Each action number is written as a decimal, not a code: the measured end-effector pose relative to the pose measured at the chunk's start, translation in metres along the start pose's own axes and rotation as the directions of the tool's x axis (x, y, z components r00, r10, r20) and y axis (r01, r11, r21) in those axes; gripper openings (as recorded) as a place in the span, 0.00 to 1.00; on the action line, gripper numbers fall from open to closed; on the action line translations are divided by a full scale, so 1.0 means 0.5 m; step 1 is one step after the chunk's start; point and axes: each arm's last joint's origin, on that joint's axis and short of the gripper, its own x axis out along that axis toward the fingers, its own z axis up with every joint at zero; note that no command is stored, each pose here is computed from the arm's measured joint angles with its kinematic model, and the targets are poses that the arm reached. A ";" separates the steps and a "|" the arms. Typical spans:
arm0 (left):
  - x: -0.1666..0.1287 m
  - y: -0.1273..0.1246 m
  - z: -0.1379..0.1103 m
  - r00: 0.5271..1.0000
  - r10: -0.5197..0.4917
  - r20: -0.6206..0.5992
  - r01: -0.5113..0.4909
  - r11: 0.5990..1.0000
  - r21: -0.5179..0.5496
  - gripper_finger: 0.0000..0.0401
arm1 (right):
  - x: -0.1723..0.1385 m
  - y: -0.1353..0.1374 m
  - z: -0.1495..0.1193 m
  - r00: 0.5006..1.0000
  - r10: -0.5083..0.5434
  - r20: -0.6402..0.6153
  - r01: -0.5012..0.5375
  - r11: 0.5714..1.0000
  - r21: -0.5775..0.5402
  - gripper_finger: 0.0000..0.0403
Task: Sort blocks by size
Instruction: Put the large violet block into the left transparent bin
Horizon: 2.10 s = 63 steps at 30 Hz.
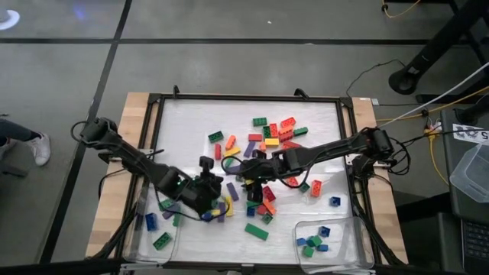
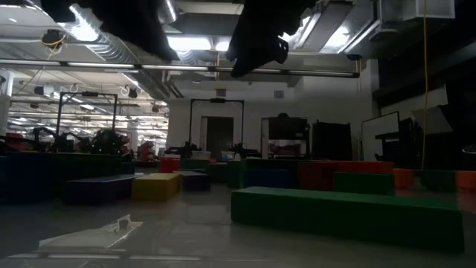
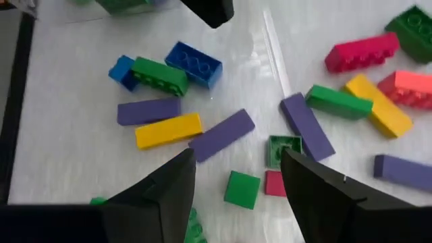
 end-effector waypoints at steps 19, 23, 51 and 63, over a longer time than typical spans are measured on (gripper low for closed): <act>0.175 0.018 -0.008 0.870 -0.477 -0.129 0.492 0.858 0.149 0.35 | -0.103 -0.018 -0.035 0.982 -0.021 -0.187 0.020 1.000 -0.011 0.54; 0.208 -0.003 -0.020 0.860 -0.477 -0.180 0.509 0.828 0.234 0.34 | -0.152 -0.028 -0.048 0.972 -0.067 -0.223 0.069 0.998 -0.002 0.54; 0.266 -0.001 -0.024 0.879 -0.450 -0.158 0.450 0.673 0.587 0.33 | -0.145 -0.050 -0.101 0.934 -0.187 -0.306 0.192 0.981 -0.012 0.54; 0.289 0.025 -0.025 0.889 -0.437 -0.133 0.412 0.640 0.649 0.33 | -0.142 -0.049 -0.102 0.937 -0.160 -0.309 0.167 0.986 -0.003 0.54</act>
